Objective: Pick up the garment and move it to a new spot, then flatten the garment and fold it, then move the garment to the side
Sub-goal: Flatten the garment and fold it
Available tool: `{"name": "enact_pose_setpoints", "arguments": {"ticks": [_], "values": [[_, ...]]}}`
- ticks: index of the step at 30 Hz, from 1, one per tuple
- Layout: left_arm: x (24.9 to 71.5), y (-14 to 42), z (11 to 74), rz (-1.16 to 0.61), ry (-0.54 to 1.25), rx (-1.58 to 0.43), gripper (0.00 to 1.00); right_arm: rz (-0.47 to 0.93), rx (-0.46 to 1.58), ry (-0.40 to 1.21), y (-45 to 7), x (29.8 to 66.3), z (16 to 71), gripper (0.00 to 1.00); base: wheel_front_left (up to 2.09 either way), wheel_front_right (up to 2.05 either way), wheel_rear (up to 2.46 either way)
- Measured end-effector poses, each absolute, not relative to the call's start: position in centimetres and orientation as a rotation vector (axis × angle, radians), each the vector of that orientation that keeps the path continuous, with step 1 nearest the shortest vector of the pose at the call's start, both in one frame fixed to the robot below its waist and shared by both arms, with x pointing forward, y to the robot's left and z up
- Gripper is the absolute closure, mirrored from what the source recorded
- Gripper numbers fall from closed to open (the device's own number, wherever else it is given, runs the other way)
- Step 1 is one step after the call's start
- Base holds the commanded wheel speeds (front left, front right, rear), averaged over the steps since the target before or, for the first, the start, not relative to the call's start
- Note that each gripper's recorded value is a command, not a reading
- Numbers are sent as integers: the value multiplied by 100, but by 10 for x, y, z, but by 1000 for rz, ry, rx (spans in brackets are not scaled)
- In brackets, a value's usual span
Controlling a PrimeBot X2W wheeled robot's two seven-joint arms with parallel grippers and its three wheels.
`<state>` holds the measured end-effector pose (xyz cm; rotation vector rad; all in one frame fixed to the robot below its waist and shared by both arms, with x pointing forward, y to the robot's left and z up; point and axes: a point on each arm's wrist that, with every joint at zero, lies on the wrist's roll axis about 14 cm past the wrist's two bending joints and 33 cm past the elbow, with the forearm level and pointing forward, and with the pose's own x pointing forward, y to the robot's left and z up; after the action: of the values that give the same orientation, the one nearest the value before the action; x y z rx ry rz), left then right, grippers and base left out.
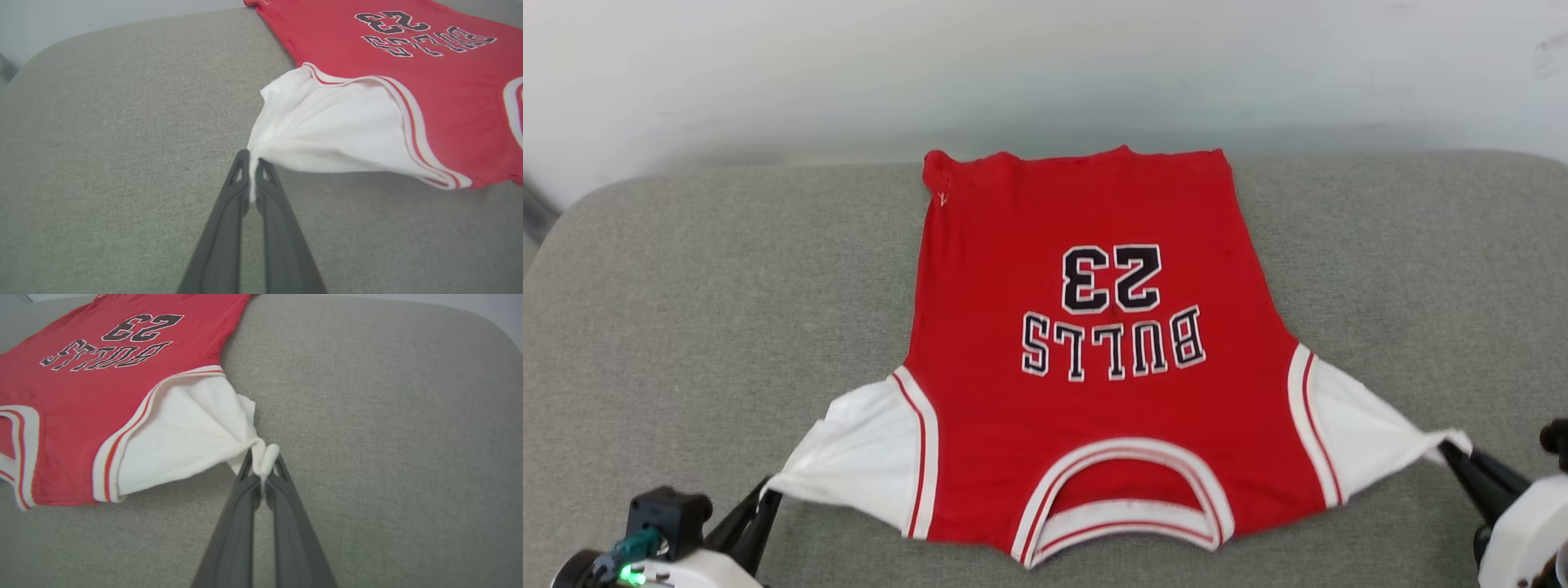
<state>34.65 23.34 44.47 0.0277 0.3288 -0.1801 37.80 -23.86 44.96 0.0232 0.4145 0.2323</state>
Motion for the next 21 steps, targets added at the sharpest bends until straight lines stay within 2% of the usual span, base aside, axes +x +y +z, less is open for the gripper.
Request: {"name": "enact_pose_setpoints", "arguments": {"ticks": [9, 15, 16, 17, 21], "values": [[301, 232, 412, -169, 514, -20, 100, 221, 82, 652, -248, 324, 416, 100, 0, 0, 0], [291, 227, 400, -175, 565, -28, 100, 215, 80, 727, -249, 314, 405, 100, 0, 0, 0], [291, 223, 399, -183, 566, -41, 100, 215, 85, 734, -248, 314, 404, 74, 0, 0, 0], [291, 220, 399, -188, 566, -50, 100, 215, 83, 729, -248, 316, 406, 0, 0, 0, 0], [302, 212, 405, -191, 549, -106, 100, 224, 84, 741, -246, 328, 411, 0, 0, 0, 0]]}}
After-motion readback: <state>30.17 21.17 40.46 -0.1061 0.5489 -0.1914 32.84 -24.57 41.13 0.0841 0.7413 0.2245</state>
